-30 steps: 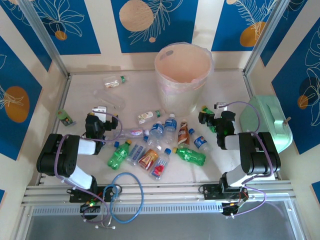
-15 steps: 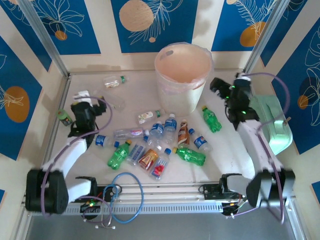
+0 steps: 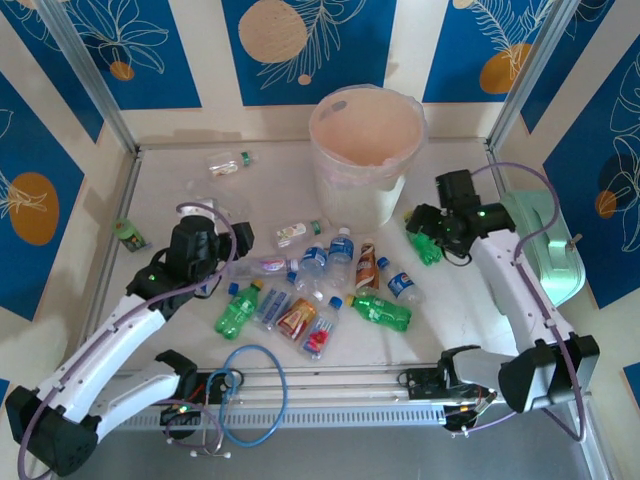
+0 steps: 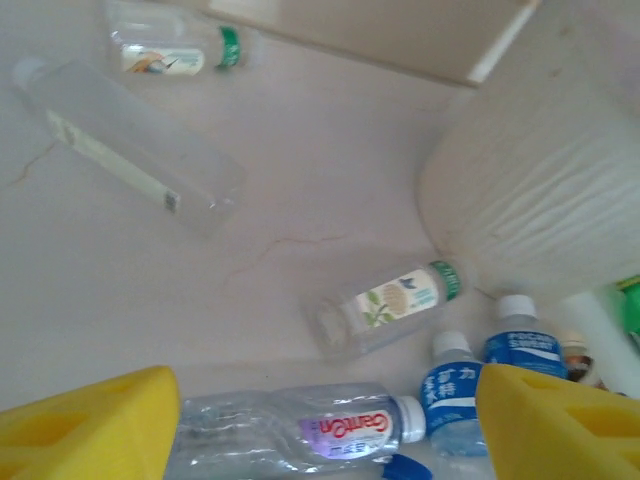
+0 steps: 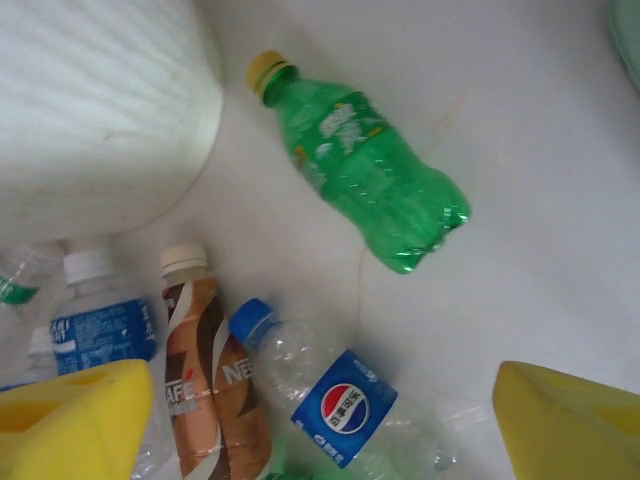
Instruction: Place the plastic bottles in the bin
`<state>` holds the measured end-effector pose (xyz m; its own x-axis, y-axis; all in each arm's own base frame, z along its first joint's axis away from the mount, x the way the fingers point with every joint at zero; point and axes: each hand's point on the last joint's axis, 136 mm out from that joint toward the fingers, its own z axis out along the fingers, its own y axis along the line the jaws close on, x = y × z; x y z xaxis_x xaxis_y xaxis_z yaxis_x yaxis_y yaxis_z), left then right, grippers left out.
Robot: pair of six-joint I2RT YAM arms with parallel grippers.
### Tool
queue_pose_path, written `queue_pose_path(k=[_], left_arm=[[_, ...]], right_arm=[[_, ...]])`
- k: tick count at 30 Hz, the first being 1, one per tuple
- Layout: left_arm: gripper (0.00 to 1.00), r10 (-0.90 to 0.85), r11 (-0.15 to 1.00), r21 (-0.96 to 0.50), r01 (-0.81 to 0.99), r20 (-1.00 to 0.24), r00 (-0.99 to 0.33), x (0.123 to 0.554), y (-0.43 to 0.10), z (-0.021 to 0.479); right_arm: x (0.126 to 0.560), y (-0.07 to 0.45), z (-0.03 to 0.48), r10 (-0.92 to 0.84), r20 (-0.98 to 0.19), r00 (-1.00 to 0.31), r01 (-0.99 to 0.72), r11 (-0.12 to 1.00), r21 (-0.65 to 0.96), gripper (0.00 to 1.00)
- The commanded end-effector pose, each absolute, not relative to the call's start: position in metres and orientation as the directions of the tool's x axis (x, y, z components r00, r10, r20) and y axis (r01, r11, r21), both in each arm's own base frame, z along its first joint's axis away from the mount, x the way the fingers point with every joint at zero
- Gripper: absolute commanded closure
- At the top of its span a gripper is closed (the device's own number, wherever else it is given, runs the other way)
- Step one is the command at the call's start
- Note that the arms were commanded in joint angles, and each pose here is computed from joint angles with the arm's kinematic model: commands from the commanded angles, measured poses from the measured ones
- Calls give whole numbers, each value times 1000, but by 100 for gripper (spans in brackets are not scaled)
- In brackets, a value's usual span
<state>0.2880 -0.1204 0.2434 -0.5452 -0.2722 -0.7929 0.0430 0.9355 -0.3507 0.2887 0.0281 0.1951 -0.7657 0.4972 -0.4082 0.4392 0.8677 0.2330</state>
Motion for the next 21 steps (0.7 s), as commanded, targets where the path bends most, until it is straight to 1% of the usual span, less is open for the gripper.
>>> queue_pose_path(k=[1, 5, 9, 13, 16, 21], left_arm=[[23, -291, 917, -395, 63, -768, -570, 284, -130, 264], [22, -278, 900, -425, 100, -735, -619, 291, -149, 260], [22, -261, 909, -410, 78, -704, -661, 298, -155, 245], [22, -277, 910, -412, 47, -689, -669, 306, -157, 241], [22, -310, 903, -430, 11, -670, -674, 311, -158, 236], [22, -333, 897, -441, -23, -641, -692, 311, -158, 230]], right_arm=[[288, 32, 167, 476, -276, -835, 410, 873, 263, 14], [309, 28, 138, 441, -241, -865, 404, 895, 188, 15], [327, 24, 115, 433, -212, -876, 405, 900, 162, 16], [340, 25, 99, 405, -184, -895, 384, 913, 140, 15], [345, 18, 88, 397, -156, -905, 387, 918, 86, 15], [356, 11, 82, 400, -163, -902, 396, 916, 58, 12]])
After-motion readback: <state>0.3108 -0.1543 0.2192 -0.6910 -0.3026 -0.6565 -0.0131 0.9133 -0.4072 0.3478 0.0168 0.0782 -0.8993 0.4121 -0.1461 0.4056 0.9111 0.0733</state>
